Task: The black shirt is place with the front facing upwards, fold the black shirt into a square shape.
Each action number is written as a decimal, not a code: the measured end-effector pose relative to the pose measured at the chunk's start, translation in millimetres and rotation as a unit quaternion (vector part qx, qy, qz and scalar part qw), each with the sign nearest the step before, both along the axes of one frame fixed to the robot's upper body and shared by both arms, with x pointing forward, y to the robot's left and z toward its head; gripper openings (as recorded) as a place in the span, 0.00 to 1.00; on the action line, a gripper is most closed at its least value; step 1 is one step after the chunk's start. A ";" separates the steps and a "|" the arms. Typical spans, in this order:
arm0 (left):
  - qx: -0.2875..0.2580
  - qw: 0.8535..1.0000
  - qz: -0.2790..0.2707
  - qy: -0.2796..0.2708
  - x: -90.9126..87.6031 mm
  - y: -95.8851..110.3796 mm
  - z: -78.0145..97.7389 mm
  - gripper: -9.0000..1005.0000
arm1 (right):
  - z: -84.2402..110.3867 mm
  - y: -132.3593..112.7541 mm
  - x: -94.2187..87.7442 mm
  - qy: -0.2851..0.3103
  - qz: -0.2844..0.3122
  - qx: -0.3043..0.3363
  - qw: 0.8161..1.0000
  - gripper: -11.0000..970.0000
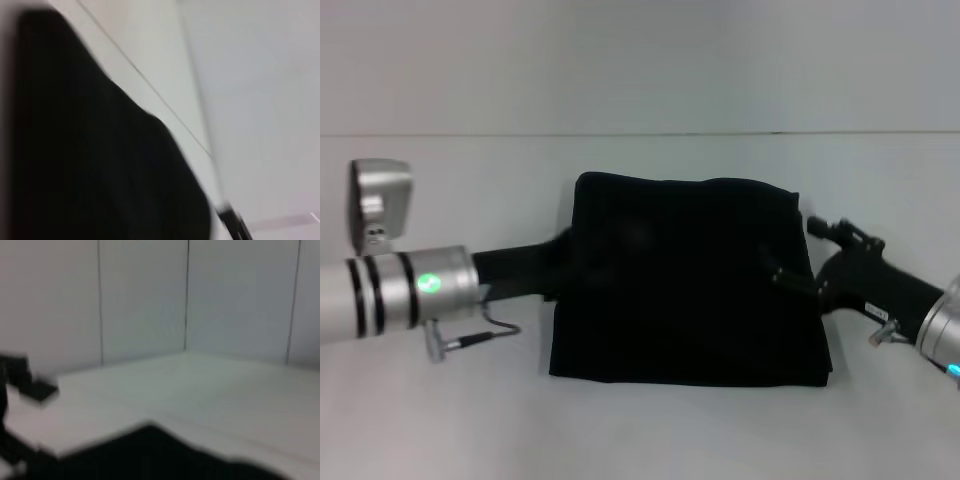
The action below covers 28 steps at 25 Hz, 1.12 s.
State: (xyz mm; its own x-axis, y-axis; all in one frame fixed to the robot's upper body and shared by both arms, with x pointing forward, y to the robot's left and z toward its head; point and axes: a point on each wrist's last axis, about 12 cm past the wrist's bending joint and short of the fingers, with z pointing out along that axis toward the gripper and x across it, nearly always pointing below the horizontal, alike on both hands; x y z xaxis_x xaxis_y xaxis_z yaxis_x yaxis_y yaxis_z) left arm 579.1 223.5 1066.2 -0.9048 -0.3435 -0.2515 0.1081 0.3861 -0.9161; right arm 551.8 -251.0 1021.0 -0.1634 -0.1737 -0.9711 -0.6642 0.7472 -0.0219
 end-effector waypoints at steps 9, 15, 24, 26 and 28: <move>0.056 0.995 0.083 -0.005 19.3 36.7 0.8 0.96 | -16.7 -9.9 2.2 0.051 -0.053 -0.041 0.996 0.96; 0.100 0.987 0.125 -0.015 37.8 46.5 5.5 0.95 | -4.4 -20.4 -6.7 0.029 -0.030 0.010 0.999 0.96; 0.137 0.984 0.110 -0.015 43.9 40.0 5.1 0.93 | -2.3 -45.2 -58.0 0.050 0.062 0.058 0.995 0.96; 0.140 0.985 0.102 -0.013 42.1 35.2 2.3 0.92 | -6.4 -46.6 -63.3 0.060 0.066 0.049 0.995 0.96; 0.144 0.985 0.095 -0.011 41.0 30.7 0.3 0.92 | -9.1 -47.4 -66.2 0.067 0.068 0.042 0.995 0.96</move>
